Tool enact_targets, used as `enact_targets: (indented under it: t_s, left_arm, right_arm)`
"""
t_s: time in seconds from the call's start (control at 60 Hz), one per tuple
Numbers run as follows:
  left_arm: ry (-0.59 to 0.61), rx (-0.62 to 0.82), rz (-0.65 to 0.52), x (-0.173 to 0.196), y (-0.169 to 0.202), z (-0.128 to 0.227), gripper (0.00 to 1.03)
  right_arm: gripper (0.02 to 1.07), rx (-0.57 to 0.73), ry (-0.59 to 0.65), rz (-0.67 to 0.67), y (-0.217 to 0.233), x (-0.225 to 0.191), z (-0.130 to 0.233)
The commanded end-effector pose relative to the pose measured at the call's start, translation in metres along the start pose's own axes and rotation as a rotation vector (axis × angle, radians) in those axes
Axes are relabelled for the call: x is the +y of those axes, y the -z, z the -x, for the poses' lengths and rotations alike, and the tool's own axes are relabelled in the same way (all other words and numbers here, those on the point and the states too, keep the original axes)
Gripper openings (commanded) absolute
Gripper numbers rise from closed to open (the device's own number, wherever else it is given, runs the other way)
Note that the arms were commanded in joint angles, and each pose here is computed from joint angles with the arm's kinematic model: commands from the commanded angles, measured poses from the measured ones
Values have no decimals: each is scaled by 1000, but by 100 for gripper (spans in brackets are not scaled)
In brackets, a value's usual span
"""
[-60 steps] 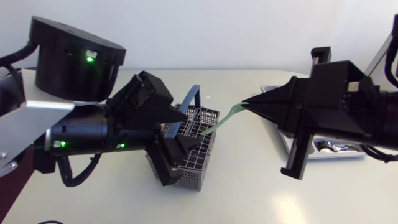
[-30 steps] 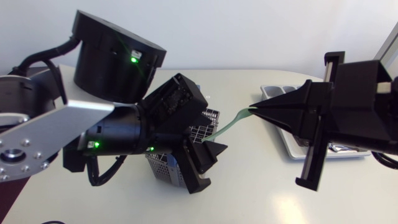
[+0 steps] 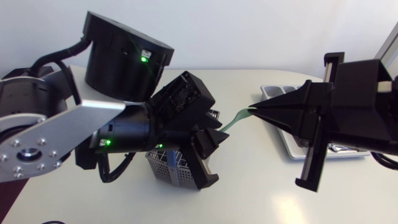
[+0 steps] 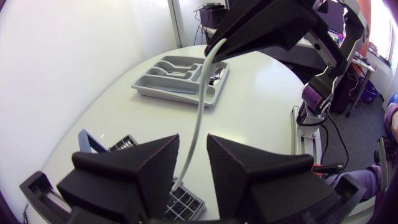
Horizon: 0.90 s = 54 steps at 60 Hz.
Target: Transfer all utensils from the basket to the drawer tray.
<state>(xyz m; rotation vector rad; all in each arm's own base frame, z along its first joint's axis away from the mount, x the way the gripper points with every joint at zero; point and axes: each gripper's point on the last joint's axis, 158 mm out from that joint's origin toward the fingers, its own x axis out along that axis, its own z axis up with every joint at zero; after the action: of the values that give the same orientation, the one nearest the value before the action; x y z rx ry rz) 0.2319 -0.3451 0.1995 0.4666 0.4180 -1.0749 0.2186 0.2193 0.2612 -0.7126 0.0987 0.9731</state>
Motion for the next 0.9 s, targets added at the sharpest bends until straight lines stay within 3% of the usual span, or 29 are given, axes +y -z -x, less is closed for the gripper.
enact_targets:
  t_s: [0.0,0.1,0.3,0.6,0.883]
  left_arm:
    - [3,-14,15,1,-9,-5,19]
    - [5,-13,18,1,-9,-9,4]
    - [10,-13,43,2,-12,-13,3]
    - [-36,-54,133,26,-26,-13,3]
    - [-98,-95,215,47,-36,-17,3]
  right_arm:
    - [8,-15,-7,-15,-6,1,3]
    - [8,-15,-5,-16,-6,0,2]
    - [10,-20,18,-32,-5,-6,2]
    - [57,-14,115,-190,6,-40,0]
    - [58,5,44,-468,18,-45,-27]
